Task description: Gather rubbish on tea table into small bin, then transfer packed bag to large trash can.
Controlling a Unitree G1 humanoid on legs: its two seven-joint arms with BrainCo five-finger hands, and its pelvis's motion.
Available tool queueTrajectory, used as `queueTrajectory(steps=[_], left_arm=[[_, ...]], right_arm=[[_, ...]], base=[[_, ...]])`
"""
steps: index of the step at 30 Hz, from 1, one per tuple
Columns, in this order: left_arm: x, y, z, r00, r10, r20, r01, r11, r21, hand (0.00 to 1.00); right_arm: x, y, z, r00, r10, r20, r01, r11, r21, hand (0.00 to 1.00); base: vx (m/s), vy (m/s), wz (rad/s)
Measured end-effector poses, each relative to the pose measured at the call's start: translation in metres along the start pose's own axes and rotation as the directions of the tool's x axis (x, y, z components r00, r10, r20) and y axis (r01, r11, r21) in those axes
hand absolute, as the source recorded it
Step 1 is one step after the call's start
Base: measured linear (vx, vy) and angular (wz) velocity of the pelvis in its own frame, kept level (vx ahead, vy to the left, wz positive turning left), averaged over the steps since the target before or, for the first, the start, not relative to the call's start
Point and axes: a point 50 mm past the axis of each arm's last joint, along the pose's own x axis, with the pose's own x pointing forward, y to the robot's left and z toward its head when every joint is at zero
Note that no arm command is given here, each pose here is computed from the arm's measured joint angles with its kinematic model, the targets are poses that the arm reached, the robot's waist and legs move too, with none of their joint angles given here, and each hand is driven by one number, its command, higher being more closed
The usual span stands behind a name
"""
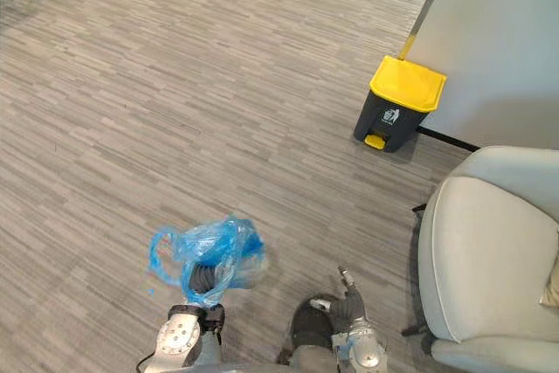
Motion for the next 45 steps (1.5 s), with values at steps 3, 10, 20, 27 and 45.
queueTrajectory(steps=[3,10,20,27,45], left_arm=[[0.000,0.014,0.000,0.999,0.036,0.009,-0.037,0.997,0.070,1.00],[0.004,0.009,0.001,1.000,-0.015,0.010,0.014,0.991,0.133,1.00],[0.022,0.046,-0.018,0.990,0.115,-0.083,-0.111,0.992,0.053,1.00],[0.009,0.027,-0.020,0.993,0.083,-0.079,-0.087,0.995,-0.049,1.00],[0.011,0.051,-0.011,0.987,0.154,-0.038,-0.156,0.987,-0.035,1.00]], right_arm=[[-0.009,-0.012,-0.017,0.998,-0.031,-0.063,0.030,0.999,-0.012,0.00],[-0.002,0.004,-0.001,1.000,0.028,-0.010,-0.027,0.999,0.035,0.00],[0.017,0.001,-0.011,0.994,0.062,-0.087,-0.065,0.997,-0.036,0.00],[0.019,-0.015,0.013,1.000,-0.001,0.022,0.002,1.000,-0.025,0.00],[0.021,-0.017,0.003,0.999,-0.012,-0.036,0.012,1.000,-0.013,0.00]], base=[[0.42,0.328,-0.88],[0.32,0.275,-0.91],[0.44,0.022,-0.12],[0.48,-0.008,-0.59],[0.42,0.194,-0.47]])
